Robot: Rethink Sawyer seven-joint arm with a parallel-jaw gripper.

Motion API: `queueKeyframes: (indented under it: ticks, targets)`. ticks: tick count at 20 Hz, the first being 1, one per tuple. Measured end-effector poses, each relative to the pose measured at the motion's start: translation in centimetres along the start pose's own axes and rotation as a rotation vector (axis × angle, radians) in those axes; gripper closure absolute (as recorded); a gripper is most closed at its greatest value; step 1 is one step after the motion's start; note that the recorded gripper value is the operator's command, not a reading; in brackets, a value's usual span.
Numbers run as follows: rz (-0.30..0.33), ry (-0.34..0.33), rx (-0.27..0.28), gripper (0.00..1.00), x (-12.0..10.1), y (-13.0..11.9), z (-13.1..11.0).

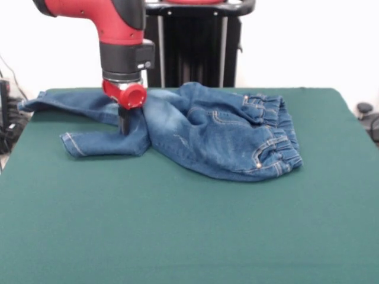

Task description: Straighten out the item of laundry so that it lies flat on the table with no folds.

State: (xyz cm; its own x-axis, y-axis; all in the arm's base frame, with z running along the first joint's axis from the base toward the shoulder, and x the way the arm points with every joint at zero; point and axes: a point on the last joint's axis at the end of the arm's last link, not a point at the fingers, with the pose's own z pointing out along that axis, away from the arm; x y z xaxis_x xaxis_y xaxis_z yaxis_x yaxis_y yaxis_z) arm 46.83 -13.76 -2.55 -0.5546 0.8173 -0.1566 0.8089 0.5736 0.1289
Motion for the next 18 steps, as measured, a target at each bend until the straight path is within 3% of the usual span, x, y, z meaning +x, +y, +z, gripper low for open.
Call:
queueKeyframes:
  ticks: [4, 8, 10, 11, 12, 16, 17, 18]
  targets:
    - [0.003, 0.013, 0.007, 1.00, -0.7, 1.3, -1.0]
    - [0.044, 0.055, 0.080, 1.00, -1.8, 2.3, -3.1]
    - [0.071, 0.086, 0.147, 1.00, -2.3, 2.4, -4.7]
    - [0.071, 0.088, 0.152, 1.00, -2.3, 2.4, -4.8]
    - [0.076, 0.108, 0.199, 1.00, -2.4, 2.5, -5.9]
    - [0.049, 0.148, 0.316, 1.00, -1.8, 2.8, -8.0]
    - [0.034, 0.171, 0.371, 1.00, -1.4, 3.2, -8.9]
    - [0.031, 0.178, 0.385, 1.00, -1.4, 3.3, -9.1]
